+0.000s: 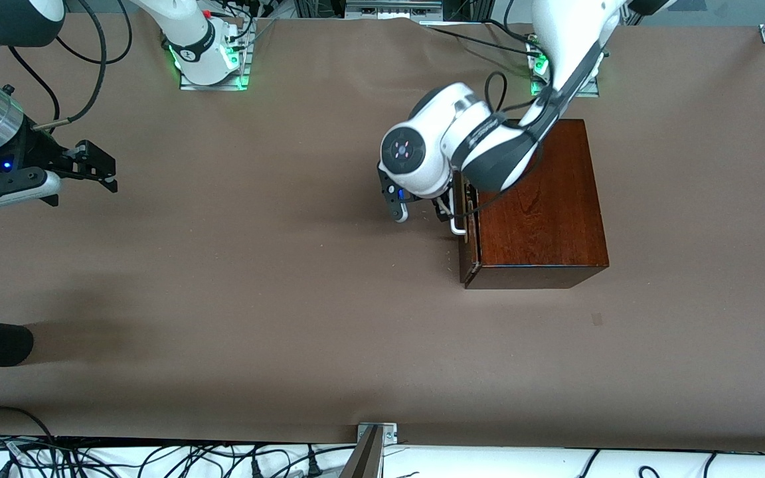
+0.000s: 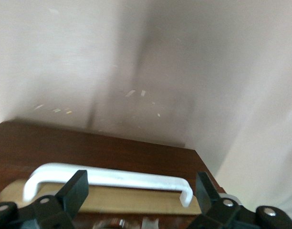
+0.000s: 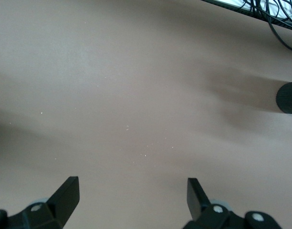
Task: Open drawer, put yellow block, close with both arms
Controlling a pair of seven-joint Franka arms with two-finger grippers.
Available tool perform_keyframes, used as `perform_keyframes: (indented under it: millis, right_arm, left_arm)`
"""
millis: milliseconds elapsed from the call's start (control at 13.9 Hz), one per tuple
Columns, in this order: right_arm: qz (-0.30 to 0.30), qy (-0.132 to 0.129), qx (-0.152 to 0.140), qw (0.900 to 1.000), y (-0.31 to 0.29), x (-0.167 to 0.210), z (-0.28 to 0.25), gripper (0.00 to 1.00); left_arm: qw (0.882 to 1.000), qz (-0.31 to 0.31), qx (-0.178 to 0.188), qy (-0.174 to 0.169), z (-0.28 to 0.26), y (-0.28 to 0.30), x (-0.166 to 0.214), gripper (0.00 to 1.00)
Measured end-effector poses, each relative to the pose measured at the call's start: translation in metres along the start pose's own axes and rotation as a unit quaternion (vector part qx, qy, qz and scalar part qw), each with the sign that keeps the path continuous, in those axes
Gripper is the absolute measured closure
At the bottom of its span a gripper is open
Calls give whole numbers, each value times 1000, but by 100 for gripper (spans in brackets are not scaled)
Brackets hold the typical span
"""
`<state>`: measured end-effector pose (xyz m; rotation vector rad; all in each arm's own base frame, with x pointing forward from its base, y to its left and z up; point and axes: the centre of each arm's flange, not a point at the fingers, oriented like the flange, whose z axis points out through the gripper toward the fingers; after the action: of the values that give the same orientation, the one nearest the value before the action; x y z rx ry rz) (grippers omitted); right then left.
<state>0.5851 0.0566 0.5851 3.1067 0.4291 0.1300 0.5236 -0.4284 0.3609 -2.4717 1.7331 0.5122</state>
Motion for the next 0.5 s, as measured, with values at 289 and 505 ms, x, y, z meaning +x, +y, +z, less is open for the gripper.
perform_keyframes:
  millis: [289, 505]
  right_arm:
    - [0, 0, 0, 1000, 0, 0, 0, 0]
    - [0, 1, 0, 1000, 0, 0, 0, 0]
  left_arm:
    - [993, -85, 74, 40, -87, -33, -68, 0]
    - [979, -162, 98, 74, -138, -83, -155, 0]
